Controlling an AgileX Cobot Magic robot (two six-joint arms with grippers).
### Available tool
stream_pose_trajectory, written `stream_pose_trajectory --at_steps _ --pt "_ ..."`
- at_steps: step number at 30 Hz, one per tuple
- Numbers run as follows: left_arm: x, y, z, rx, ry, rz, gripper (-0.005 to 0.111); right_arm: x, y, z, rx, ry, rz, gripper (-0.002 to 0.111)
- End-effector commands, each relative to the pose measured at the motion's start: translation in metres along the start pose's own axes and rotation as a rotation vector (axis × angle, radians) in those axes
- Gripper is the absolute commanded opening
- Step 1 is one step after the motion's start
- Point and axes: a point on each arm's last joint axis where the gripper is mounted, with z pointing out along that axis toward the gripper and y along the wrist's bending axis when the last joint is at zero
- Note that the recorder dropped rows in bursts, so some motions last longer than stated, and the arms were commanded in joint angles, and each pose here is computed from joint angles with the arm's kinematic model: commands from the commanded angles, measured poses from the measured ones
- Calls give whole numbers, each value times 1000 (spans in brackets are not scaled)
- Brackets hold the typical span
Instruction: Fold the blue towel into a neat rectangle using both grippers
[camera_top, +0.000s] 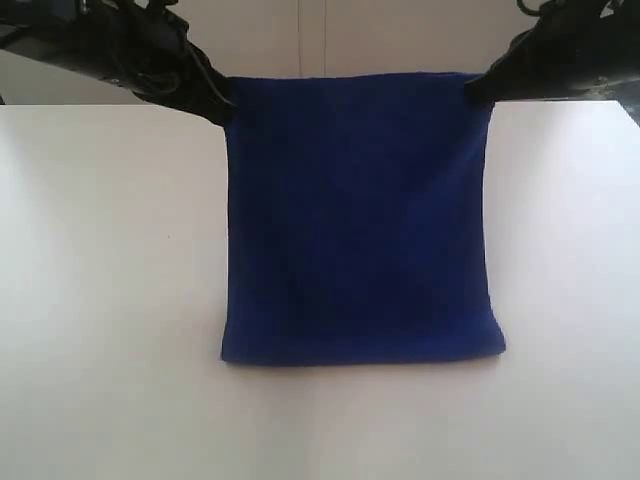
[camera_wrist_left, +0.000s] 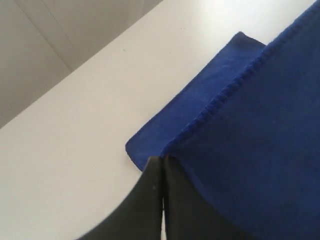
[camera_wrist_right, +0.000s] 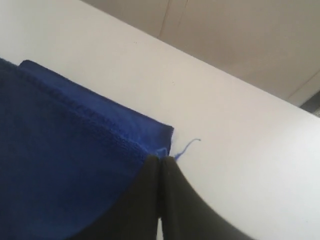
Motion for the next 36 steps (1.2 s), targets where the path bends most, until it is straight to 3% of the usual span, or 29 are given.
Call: stream_pose_trajectory --at_steps 1,17,26,36 --pt "-2 2 5 -24 -30 -15 0 -8 -6 1 18 -26 7 0" --pt "16 7 45 -63 -1 -31 0 10 -7 56 35 0 21 0" --pt "-3 14 38 -95 -62 1 0 -6 -11 47 54 -62 18 0" --pt "7 17 58 -125 -57 -4 0 2 -14 74 59 -38 24 0"
